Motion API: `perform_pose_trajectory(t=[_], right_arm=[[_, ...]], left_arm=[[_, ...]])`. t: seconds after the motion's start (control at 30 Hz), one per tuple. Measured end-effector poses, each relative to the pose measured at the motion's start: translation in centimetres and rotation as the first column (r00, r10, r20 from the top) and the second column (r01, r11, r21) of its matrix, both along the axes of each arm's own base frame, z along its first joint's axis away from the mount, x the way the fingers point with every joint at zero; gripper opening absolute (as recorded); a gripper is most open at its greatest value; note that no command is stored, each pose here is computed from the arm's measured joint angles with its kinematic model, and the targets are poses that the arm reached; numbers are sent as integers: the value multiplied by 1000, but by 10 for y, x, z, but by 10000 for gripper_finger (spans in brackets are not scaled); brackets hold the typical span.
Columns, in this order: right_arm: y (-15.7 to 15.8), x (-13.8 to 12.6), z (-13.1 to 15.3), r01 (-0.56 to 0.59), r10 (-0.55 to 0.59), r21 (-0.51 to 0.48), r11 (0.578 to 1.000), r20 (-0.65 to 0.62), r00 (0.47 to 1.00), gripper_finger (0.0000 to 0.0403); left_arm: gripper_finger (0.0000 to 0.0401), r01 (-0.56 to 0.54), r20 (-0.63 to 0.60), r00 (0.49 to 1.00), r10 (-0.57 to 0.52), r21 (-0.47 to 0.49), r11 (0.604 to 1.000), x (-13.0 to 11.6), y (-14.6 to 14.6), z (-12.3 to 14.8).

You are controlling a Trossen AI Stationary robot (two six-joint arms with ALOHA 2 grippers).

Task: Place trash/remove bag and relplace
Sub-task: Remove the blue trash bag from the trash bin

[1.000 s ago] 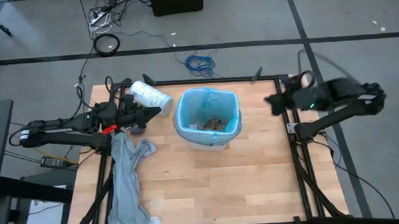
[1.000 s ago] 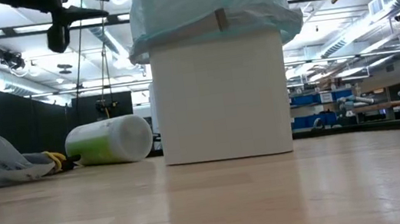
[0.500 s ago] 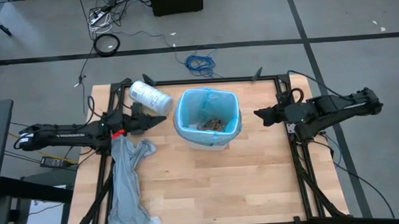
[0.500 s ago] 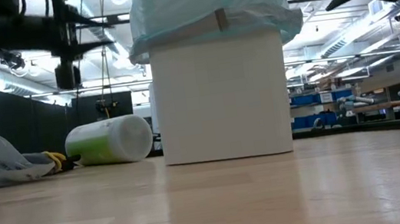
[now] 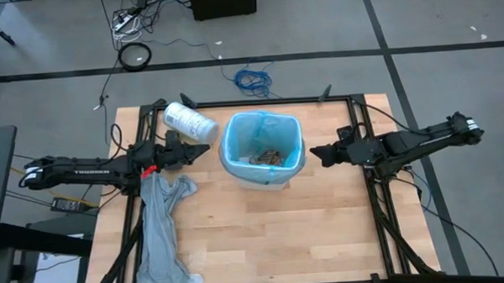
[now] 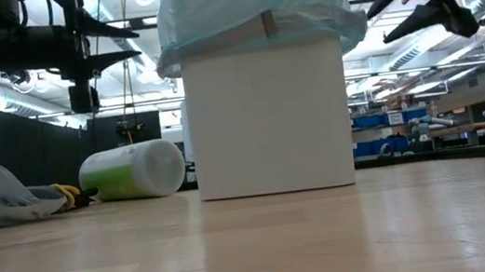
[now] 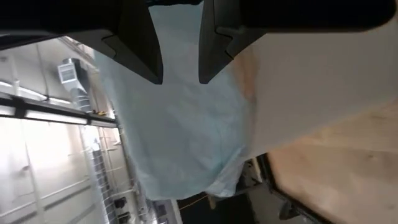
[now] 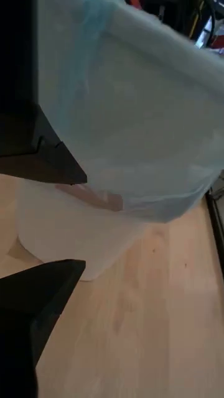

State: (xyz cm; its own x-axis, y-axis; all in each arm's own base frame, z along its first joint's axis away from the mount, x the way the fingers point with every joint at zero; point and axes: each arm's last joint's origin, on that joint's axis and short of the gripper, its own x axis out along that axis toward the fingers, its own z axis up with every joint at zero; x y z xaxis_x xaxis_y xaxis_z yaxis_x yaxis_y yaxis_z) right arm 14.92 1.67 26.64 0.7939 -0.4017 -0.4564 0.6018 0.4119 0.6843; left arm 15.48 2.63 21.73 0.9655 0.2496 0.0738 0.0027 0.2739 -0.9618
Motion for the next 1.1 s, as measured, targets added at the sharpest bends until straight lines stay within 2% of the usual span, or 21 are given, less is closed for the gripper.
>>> perform_pose_trajectory(t=[0.17, 0.43, 0.77, 0.83, 0.93, 1.1], right_arm=[[0, 2, -8, 6, -6, -6, 1000, -16, 1000, 196], [-4, 13, 0, 7, -2, -57, 998, 77, 997, 194], [-6, 32, -12, -44, 44, -37, 998, 3, 999, 189], [-6, 37, -16, -52, 52, -30, 998, -13, 999, 175], [-6, 42, -19, -54, 54, -30, 998, -19, 998, 132], [-5, 47, -13, -103, 105, -97, 990, 24, 994, 57]], left_arm=[[113, 15, -17, 1000, -15, -8, 1000, 4, 0, -4], [113, 17, 0, 1000, -17, -1, 1000, 12, 1, -6], [113, 17, 14, 1000, -17, 12, 1000, 15, 2, -5], [113, 18, 14, 1000, -18, 12, 1000, 15, 2, -5], [113, 17, 29, 999, -18, 14, 1000, 15, 2, -4], [113, 21, 39, 999, -22, 16, 1000, 14, 1, -3]])
